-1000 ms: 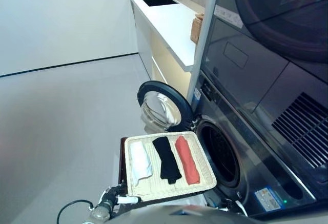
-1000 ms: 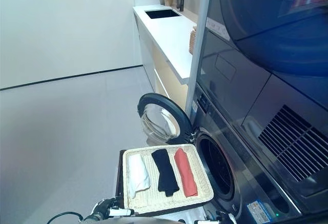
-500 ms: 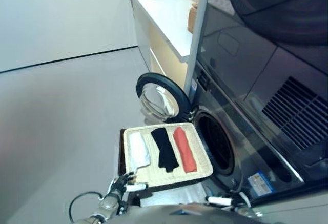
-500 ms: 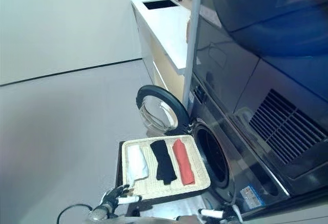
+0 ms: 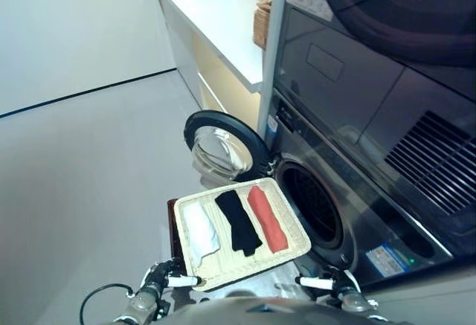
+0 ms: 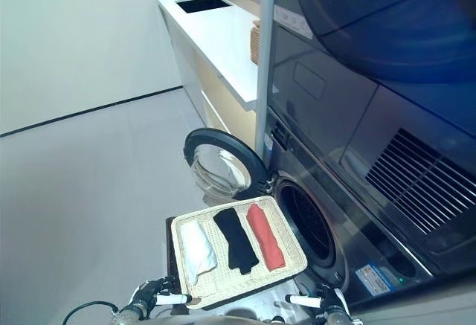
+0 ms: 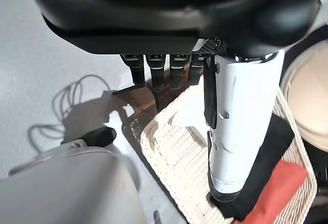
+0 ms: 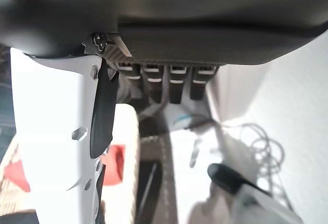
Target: Pick up the clothes and place them into the washing machine
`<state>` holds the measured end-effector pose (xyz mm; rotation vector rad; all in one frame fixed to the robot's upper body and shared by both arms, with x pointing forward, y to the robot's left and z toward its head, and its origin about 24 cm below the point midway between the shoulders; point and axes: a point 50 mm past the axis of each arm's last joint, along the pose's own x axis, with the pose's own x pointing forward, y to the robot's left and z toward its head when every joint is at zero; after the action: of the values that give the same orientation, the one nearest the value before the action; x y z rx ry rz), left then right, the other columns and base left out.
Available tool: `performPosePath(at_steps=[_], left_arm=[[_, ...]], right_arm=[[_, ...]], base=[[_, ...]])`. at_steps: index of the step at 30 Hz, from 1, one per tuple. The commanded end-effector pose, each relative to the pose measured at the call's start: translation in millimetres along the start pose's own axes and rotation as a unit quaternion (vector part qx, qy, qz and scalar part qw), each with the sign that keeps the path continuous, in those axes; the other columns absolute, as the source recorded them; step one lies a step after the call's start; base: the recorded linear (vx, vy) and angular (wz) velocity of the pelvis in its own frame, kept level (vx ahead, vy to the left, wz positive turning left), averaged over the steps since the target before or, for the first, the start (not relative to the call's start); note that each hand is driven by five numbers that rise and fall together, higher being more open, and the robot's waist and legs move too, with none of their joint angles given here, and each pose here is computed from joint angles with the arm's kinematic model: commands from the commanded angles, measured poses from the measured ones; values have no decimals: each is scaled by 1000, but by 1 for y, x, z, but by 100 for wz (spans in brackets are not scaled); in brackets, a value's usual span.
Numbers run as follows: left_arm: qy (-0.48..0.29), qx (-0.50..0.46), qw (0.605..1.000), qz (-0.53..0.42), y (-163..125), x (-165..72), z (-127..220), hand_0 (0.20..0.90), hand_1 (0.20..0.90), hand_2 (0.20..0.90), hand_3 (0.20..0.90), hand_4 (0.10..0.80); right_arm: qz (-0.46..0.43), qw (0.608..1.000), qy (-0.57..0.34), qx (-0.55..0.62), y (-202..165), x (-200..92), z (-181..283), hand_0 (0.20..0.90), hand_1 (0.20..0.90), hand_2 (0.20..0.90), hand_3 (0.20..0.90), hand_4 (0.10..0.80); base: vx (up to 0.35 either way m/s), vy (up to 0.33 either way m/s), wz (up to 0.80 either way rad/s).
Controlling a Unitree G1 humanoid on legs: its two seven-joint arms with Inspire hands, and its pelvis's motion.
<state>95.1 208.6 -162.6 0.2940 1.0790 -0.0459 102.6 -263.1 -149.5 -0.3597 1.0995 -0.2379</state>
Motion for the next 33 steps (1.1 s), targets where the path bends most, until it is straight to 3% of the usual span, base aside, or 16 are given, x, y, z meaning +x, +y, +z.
performPosePath(at_steps=[1, 3, 8, 11, 12, 21, 33], left_arm=[[-110, -41, 992, 37, 20, 6, 51, 900, 900, 900, 900, 800], [-132, -43, 990, 38, 19, 6, 61, 900, 900, 900, 900, 800], [-266, -60, 961, 49, 26, -1, 126, 900, 900, 900, 900, 800], [-293, -79, 952, 37, 29, -5, 138, 900, 900, 900, 900, 800], [-338, -80, 938, 25, 29, -13, 155, 900, 900, 900, 900, 800], [-469, -154, 869, 29, 45, -52, 193, 900, 900, 900, 900, 800], [-521, -118, 845, -8, 36, -74, 207, 900, 900, 900, 900, 800]], right_arm=[[-43, 994, -105, -10, -18, 8, 65, 900, 900, 900, 900, 800], [-52, 991, -126, -9, -21, 9, 79, 900, 900, 900, 900, 800], [-84, 958, -275, -15, -30, -4, 180, 900, 900, 900, 900, 800], [-96, 945, -313, -27, -35, -12, 208, 900, 900, 900, 900, 800], [-109, 934, -339, -33, -40, -19, 231, 900, 900, 900, 900, 800], [-190, 900, -390, -39, -71, -43, 287, 900, 900, 900, 900, 800], [-308, 866, -394, -32, -138, -73, 325, 900, 900, 900, 900, 800]], base=[[-108, -39, 10], [-148, -46, 13], [-241, -56, 13], [-113, -3, 2], [-52, 20, -1], [5, 18, 5], [18, 72, 0]])
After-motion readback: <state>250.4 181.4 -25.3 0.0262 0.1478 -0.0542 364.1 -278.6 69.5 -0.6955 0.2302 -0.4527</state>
